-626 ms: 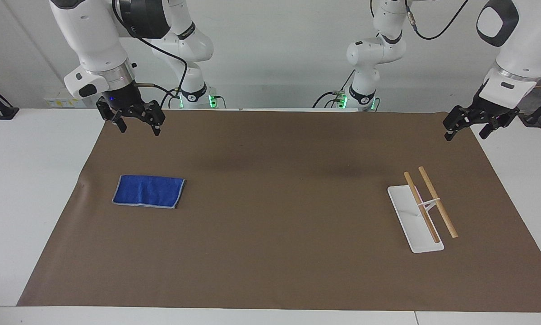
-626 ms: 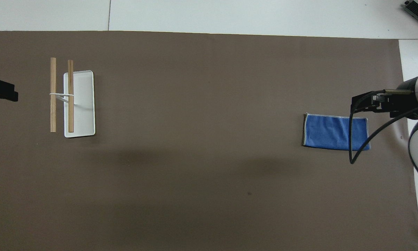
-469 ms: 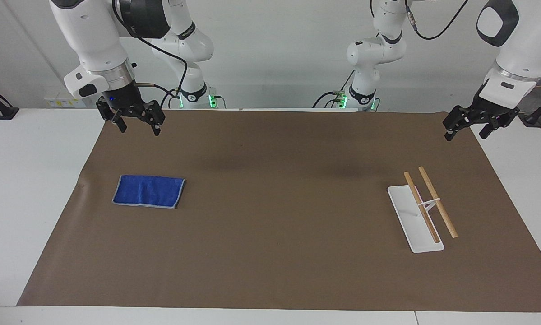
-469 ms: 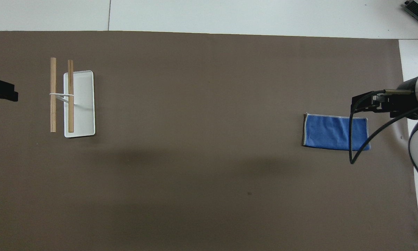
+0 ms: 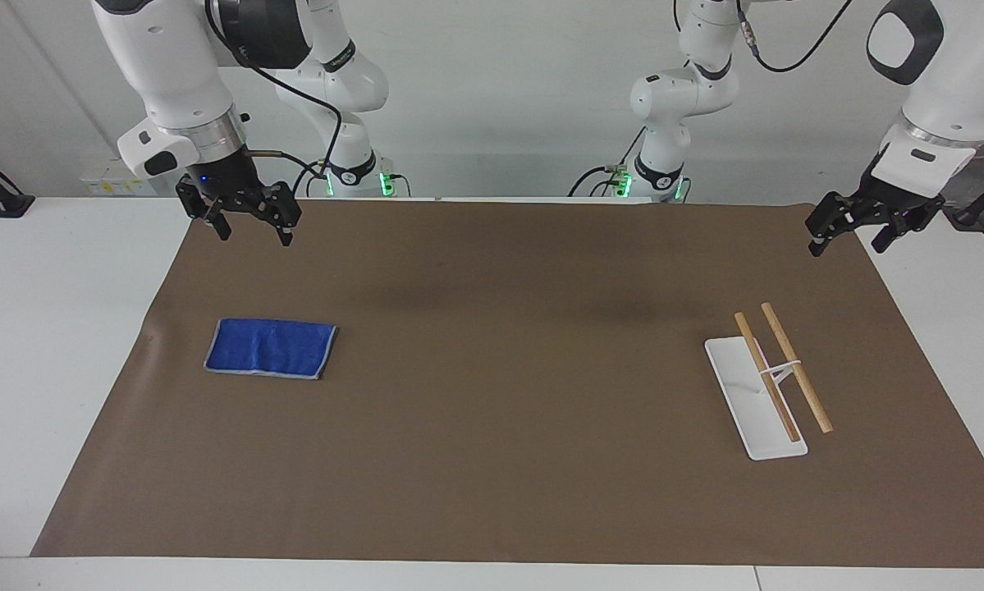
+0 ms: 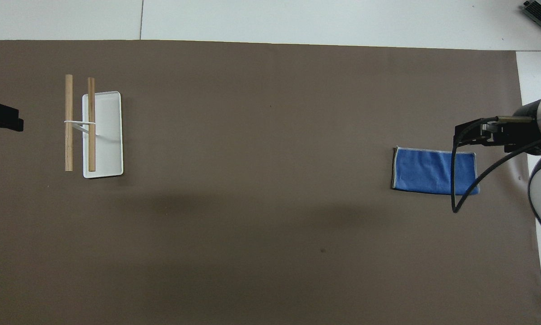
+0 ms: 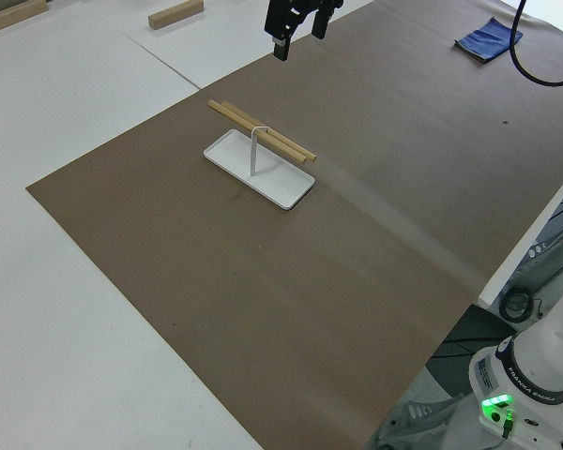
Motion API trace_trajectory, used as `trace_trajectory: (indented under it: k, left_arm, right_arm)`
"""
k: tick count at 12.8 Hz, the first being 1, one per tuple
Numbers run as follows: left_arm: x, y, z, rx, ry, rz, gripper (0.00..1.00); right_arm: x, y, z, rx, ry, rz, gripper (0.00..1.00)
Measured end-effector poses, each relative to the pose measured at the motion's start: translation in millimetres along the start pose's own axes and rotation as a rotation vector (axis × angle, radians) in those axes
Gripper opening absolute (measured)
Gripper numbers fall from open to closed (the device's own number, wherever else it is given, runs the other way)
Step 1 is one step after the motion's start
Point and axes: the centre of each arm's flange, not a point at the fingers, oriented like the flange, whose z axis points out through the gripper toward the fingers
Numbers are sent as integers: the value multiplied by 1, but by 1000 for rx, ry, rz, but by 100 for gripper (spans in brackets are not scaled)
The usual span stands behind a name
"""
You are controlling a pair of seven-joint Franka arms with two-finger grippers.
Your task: Right arm passes towel to left arm to hang
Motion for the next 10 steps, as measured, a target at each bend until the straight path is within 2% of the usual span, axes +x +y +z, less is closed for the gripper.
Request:
trace_trajectory:
  k: [2, 5, 10]
  left_arm:
    - [0, 0, 0, 0, 0, 0, 100]
    - [0, 0, 0, 0, 0, 0, 100]
    - [0, 0, 0, 0, 0, 0, 100]
  right_arm:
    - [0, 1, 3, 0, -2, -4, 100]
    - [8, 14, 20, 3, 40, -33, 100]
    - [14, 52, 97, 2, 84, -24, 100]
